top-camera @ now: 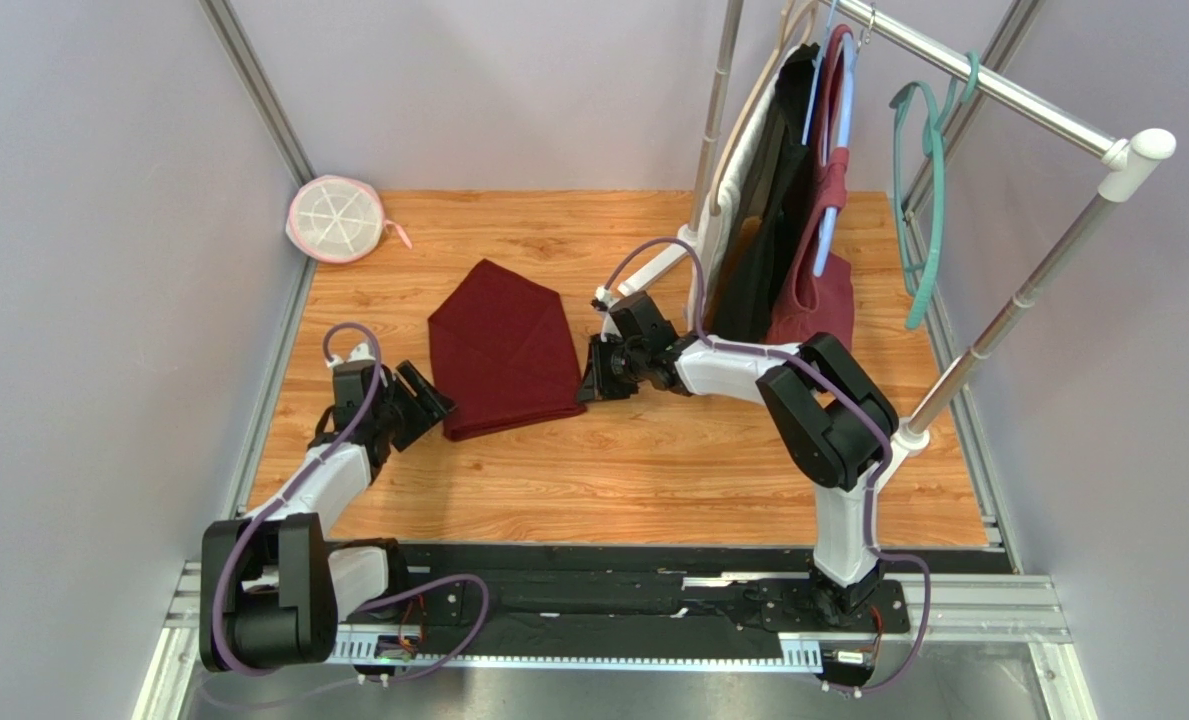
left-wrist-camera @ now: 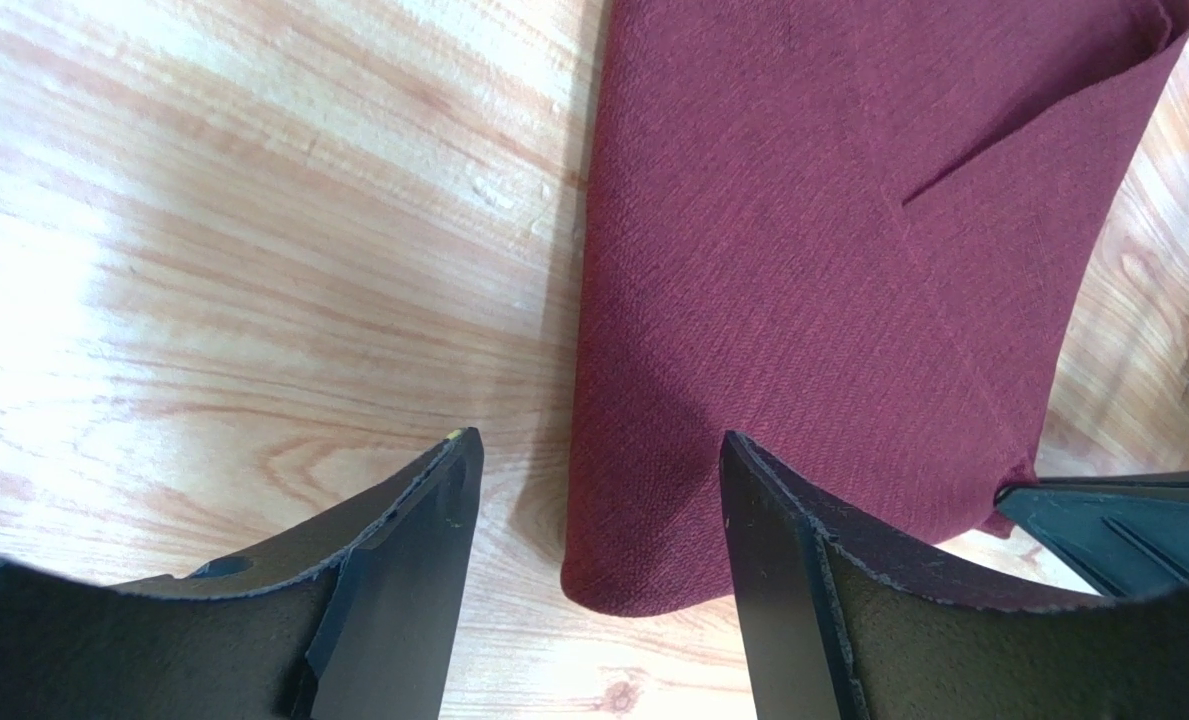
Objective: Fold the napkin, place the utensils inside, and roll it up
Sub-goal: Fold the napkin
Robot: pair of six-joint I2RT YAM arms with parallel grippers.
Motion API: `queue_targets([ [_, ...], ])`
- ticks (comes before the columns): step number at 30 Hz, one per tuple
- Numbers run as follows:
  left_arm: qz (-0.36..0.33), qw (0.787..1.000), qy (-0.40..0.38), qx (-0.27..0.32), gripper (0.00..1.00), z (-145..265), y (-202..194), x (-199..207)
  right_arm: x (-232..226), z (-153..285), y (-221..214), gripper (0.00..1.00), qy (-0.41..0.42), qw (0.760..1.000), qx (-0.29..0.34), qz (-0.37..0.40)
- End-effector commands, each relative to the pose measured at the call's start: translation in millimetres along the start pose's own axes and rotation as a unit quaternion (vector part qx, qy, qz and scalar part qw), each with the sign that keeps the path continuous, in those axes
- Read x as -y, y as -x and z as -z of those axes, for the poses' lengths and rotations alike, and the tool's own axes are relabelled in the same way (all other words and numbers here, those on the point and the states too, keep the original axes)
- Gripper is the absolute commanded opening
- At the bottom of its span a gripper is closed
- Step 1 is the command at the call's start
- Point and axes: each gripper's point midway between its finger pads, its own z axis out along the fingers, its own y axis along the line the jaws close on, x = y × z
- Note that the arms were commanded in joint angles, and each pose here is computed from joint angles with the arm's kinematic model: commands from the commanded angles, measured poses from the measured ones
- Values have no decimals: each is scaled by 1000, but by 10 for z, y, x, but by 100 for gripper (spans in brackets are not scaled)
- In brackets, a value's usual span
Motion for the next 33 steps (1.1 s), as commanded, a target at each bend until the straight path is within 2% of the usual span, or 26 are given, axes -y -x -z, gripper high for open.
queue_targets([
  [1,14,1000,-18,6,67,0,5,41,19,7,-72,0,-1,1000,-2,-16],
  [14,28,996,-89,-4,65,165,-165,237,295,372,-513,0,-58,996,-1,-69],
  [21,4,990,-135,-47,64,185,-269,393,314,397,-517,0,-65,995,3,-73],
  [24,-2,988,-132,-74,62,166,-313,403,299,387,-505,0,-64,995,3,-74],
  [28,-10,989,-125,-77,57,170,-350,409,298,391,-464,0,-65,995,9,-73],
  [33,-22,987,-134,-90,56,156,-397,480,293,365,-464,0,-64,995,6,-72],
])
